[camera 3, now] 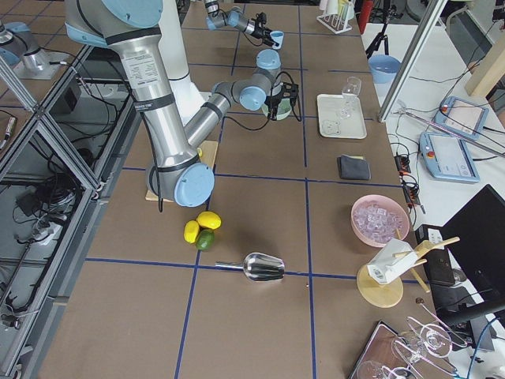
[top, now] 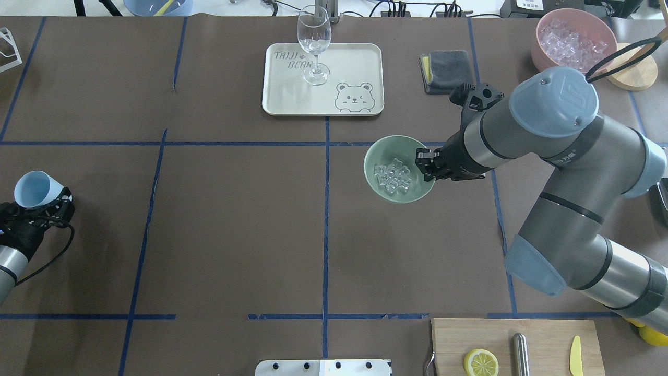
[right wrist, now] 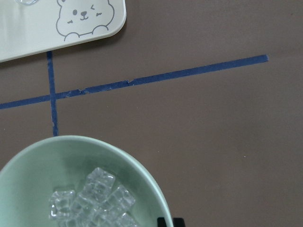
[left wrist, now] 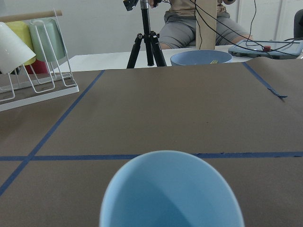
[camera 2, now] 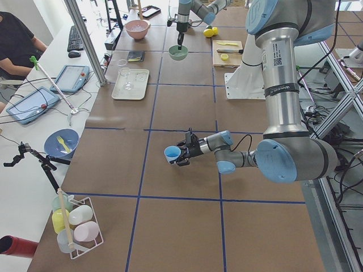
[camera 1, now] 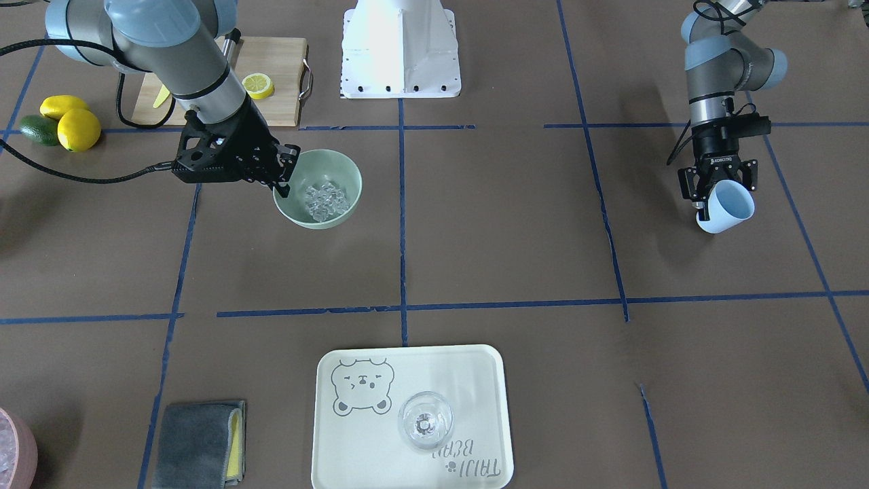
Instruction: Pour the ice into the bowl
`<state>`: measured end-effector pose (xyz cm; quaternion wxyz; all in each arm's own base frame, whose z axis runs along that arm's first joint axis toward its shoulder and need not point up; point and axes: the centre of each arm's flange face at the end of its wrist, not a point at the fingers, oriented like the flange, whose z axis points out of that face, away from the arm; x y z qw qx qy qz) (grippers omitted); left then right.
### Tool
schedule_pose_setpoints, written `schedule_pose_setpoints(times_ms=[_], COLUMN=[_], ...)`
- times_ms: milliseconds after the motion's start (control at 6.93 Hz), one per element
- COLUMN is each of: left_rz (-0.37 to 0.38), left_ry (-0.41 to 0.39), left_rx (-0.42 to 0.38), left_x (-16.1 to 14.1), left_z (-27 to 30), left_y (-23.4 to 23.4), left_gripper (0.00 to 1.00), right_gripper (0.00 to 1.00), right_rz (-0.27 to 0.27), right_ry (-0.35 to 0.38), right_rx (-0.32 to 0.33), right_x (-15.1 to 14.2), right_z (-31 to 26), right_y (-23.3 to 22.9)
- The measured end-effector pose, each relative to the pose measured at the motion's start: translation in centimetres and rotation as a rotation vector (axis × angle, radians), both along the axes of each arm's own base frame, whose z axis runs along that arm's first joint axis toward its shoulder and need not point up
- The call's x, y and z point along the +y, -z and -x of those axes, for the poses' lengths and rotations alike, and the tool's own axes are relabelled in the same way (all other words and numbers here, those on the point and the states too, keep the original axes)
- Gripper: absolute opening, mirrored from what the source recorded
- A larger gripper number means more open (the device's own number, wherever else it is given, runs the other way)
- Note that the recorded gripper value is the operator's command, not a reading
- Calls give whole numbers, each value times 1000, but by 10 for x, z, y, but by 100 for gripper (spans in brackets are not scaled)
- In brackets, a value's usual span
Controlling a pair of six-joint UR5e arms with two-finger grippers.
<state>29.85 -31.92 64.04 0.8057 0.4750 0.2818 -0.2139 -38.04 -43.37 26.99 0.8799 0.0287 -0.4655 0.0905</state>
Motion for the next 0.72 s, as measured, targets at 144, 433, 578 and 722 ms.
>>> schedule_pose_setpoints(times_ms=[144, 433, 578, 722], left_rz=[-1, -3, -7, -13], left_ry=[0, -1, -2, -6], left_rx=[2, 13, 15, 0], left_x=[0, -1, 0, 3], left_z=[0, 2, 9, 21], left_y=[1, 8, 14, 20], left_gripper=[100, 100, 100, 100], right_gripper=[0, 0, 0, 0], right_rz=[-7, -28, -31, -29], right_ry=[4, 18, 21, 22], right_rx=[11, 38, 51, 63], right_x=[2, 10, 14, 21], right_z=[-7, -27, -37, -47], right_y=[-9, -30, -41, -52])
